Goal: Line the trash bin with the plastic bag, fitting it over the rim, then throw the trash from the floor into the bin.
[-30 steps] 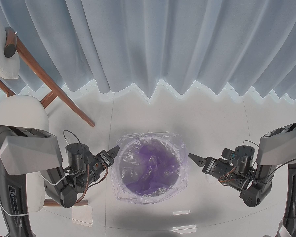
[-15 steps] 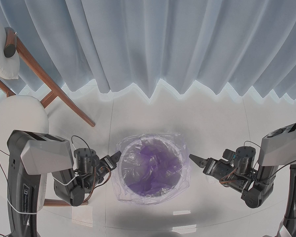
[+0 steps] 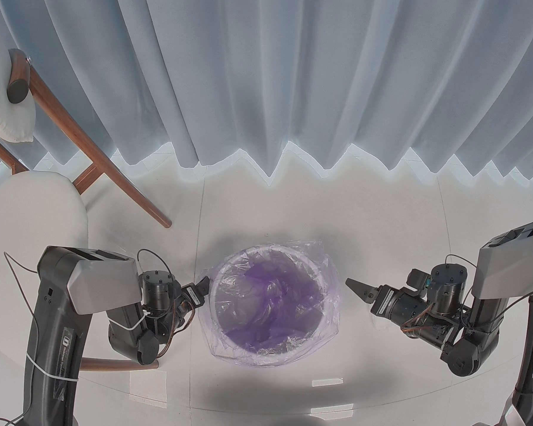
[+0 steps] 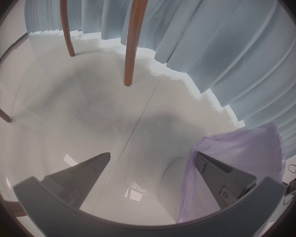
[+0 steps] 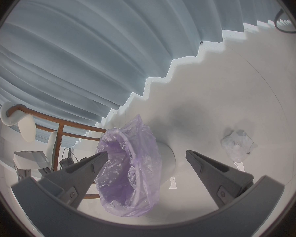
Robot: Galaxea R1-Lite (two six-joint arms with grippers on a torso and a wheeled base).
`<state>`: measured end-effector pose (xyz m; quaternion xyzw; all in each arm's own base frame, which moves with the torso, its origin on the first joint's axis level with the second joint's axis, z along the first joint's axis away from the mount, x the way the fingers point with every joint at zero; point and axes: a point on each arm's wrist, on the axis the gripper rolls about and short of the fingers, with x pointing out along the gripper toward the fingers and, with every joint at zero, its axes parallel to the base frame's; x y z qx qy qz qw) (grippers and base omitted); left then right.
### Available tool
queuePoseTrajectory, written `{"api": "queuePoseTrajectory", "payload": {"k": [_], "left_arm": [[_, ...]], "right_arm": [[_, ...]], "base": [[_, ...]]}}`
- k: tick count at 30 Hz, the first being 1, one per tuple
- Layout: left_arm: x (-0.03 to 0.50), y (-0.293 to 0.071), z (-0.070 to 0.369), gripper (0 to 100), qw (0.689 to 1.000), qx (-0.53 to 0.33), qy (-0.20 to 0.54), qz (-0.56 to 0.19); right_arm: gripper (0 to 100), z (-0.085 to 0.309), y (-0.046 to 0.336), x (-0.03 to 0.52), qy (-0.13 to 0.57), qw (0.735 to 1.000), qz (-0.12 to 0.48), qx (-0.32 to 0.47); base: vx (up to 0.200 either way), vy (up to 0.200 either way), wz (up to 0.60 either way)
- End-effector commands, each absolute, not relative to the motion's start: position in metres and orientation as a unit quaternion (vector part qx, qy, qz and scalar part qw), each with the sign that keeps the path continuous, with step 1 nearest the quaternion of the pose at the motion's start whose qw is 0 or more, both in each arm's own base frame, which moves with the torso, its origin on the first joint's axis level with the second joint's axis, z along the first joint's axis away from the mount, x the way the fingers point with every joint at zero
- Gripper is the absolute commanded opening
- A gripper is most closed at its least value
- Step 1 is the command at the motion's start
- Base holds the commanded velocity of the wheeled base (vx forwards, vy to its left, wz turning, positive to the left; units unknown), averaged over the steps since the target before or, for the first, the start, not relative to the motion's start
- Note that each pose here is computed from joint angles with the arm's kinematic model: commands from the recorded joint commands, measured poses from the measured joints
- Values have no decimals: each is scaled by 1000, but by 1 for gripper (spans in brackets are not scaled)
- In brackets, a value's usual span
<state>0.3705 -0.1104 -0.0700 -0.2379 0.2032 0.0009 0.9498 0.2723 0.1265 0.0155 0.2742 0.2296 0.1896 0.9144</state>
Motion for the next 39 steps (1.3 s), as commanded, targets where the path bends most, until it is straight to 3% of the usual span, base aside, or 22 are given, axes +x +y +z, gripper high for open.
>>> {"api": "queuePoseTrajectory", "payload": {"k": [1,8,15,30,38,39], "left_arm": [[373,-108,-81,100,948,-235,213,9],[373,-112,-84,100,956,-190,224,26],[371,-128,-71,100,965,-199,173,-9],[302,-112,-20,100,965,-188,180,5],[272,-112,29,100,967,-205,147,-26],[252,-122,60,100,967,-216,114,-65]], "right_arm": [[100,19,126,270,222,915,192,276],[100,17,123,265,227,919,173,271],[100,21,119,257,228,921,163,269],[100,22,113,246,241,920,157,267],[100,22,109,236,253,919,150,263],[100,22,109,236,253,919,150,262]], "base": [[0,0,0],[0,0,0],[0,0,0],[0,0,0],[0,0,0],[0,0,0]]}}
